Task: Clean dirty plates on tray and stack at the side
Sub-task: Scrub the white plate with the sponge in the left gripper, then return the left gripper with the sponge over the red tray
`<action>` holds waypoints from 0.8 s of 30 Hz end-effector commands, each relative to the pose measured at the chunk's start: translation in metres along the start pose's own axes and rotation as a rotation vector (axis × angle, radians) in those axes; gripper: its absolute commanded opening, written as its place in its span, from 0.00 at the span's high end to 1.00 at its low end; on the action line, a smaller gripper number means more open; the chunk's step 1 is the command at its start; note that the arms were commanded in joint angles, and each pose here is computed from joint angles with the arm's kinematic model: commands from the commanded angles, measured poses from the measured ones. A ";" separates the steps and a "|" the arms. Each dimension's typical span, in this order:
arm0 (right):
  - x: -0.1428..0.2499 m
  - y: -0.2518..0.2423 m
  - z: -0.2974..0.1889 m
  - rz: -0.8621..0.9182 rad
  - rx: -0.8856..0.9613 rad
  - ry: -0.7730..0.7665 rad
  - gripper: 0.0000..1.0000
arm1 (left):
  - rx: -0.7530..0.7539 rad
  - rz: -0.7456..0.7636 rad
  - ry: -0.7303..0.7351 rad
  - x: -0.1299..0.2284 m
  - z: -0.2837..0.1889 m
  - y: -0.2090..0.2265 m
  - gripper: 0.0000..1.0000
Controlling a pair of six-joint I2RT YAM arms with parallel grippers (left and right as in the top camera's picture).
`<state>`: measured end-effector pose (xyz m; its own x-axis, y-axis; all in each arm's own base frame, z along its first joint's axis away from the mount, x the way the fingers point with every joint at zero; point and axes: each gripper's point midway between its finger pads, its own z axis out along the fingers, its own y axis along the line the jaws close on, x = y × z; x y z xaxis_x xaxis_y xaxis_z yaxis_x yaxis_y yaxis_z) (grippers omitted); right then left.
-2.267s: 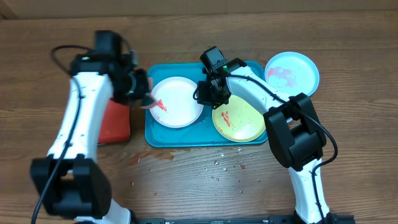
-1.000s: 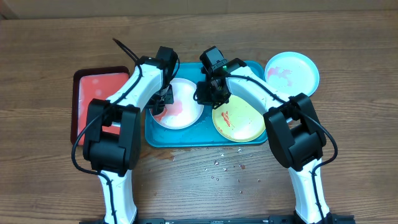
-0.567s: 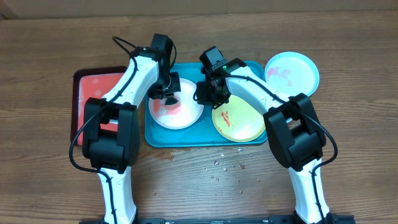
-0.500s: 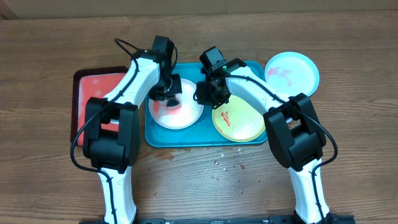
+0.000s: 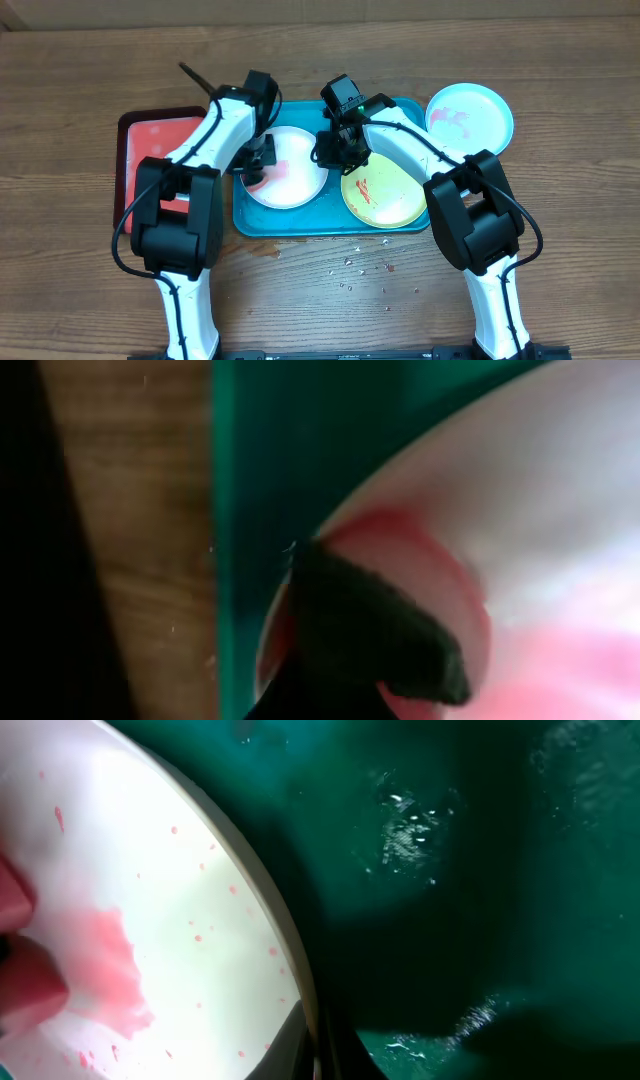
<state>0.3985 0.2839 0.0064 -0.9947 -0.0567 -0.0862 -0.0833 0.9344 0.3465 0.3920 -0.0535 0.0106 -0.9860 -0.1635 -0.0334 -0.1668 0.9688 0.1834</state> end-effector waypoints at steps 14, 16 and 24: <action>0.006 -0.022 0.009 -0.002 0.100 0.015 0.96 | 0.052 -0.372 -0.304 -0.025 -0.149 0.081 0.96; 0.004 -0.016 0.005 -0.024 0.092 -0.001 0.96 | 0.046 -0.415 -0.310 -0.019 -0.158 0.102 0.96; -0.030 0.017 -0.069 -0.137 0.256 -0.279 0.96 | 0.002 -0.592 -0.173 0.007 -0.130 0.175 0.96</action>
<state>0.3964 0.2836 0.0160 -0.9838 -0.1022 -0.1476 -0.1343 0.9643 0.2280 0.3662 0.0708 0.1870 -0.7467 -0.5768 -0.3313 -0.6287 0.7746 0.0683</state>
